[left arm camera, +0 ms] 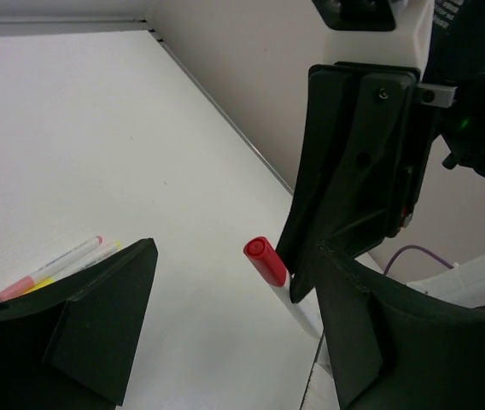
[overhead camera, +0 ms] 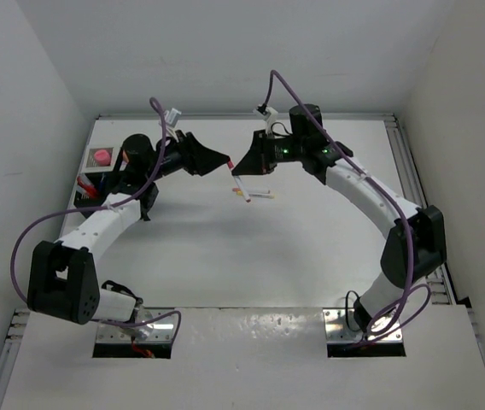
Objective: Sort the stationery into containers
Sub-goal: Pick up the pen from the center of the board, then place the pen in the storage box.
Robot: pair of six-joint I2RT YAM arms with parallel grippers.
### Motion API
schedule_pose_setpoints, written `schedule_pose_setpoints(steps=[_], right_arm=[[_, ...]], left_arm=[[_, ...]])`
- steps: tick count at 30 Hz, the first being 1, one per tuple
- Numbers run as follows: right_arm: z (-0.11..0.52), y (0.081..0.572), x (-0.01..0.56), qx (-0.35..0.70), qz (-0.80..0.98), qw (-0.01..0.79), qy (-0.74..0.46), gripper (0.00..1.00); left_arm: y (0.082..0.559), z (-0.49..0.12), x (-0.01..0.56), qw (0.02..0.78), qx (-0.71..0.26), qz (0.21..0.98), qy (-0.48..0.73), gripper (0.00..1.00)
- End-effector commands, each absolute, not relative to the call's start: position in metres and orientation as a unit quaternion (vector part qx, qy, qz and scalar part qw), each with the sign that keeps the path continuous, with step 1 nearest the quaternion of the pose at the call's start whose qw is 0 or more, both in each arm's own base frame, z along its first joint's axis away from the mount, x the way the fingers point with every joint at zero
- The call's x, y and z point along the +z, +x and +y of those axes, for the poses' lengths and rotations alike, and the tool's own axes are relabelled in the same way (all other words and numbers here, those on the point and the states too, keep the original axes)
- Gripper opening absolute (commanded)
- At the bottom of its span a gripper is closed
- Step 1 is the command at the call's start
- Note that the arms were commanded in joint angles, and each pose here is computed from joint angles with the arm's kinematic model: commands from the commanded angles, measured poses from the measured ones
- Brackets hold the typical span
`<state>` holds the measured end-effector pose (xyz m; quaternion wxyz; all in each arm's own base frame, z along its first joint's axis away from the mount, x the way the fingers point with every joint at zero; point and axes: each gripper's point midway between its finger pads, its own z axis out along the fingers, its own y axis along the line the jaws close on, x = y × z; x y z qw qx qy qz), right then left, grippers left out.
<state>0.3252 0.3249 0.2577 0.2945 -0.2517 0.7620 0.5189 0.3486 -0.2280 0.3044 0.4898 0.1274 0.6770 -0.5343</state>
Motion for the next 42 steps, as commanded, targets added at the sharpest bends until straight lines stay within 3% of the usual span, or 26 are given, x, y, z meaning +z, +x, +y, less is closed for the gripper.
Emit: schedule_pose_setpoints(steps=[1, 4, 10, 13, 19, 23, 26, 27, 28, 30, 31, 36, 42], right_arm=[[0.336, 0.324, 0.275, 0.535, 0.743, 0.301, -0.267, 0.0], [0.338, 0.321, 0.275, 0.536, 0.742, 0.298, -0.27, 0.0], [0.34, 0.325, 0.279, 0.539, 0.741, 0.3, -0.266, 0.0], [0.342, 0.327, 0.282, 0.539, 0.738, 0.305, -0.268, 0.0], [0.346, 0.329, 0.287, 0.545, 0.734, 0.305, -0.266, 0.0], [0.345, 0.327, 0.282, 0.542, 0.738, 0.301, -0.266, 0.0], [0.342, 0.327, 0.276, 0.532, 0.745, 0.301, -0.265, 0.02], [0.34, 0.328, 0.276, 0.526, 0.749, 0.306, -0.265, 0.12], [0.337, 0.326, 0.271, 0.515, 0.754, 0.304, -0.271, 0.31], [0.323, 0.33, 0.265, 0.502, 0.765, 0.308, -0.262, 0.51], [0.318, 0.331, 0.262, 0.501, 0.767, 0.308, -0.256, 0.54], [0.275, 0.346, 0.233, 0.457, 0.8, 0.312, -0.234, 0.57], [0.252, 0.349, 0.182, 0.387, 0.831, 0.307, -0.255, 0.56]], left_arm=[[0.347, -0.232, 0.308, 0.492, -0.542, 0.671, 0.122, 0.78], [0.345, -0.235, 0.312, 0.491, -0.551, 0.664, 0.124, 0.69], [0.34, -0.24, 0.307, 0.48, -0.56, 0.663, 0.125, 0.38], [0.338, -0.242, 0.308, 0.476, -0.564, 0.663, 0.127, 0.27], [0.335, -0.243, 0.303, 0.467, -0.565, 0.669, 0.12, 0.3], [0.336, -0.243, 0.306, 0.471, -0.565, 0.666, 0.125, 0.0], [0.34, -0.234, 0.311, 0.478, -0.564, 0.663, 0.117, 0.0], [0.342, -0.229, 0.312, 0.482, -0.561, 0.663, 0.114, 0.0], [0.354, -0.211, 0.314, 0.498, -0.547, 0.666, 0.101, 0.0], [0.366, -0.188, 0.323, 0.532, -0.508, 0.669, 0.108, 0.0], [0.379, -0.162, 0.326, 0.557, -0.475, 0.675, 0.094, 0.0], [0.406, -0.037, 0.339, 0.659, -0.232, 0.714, 0.05, 0.0], [0.395, 0.056, 0.317, 0.689, -0.038, 0.724, 0.007, 0.0]])
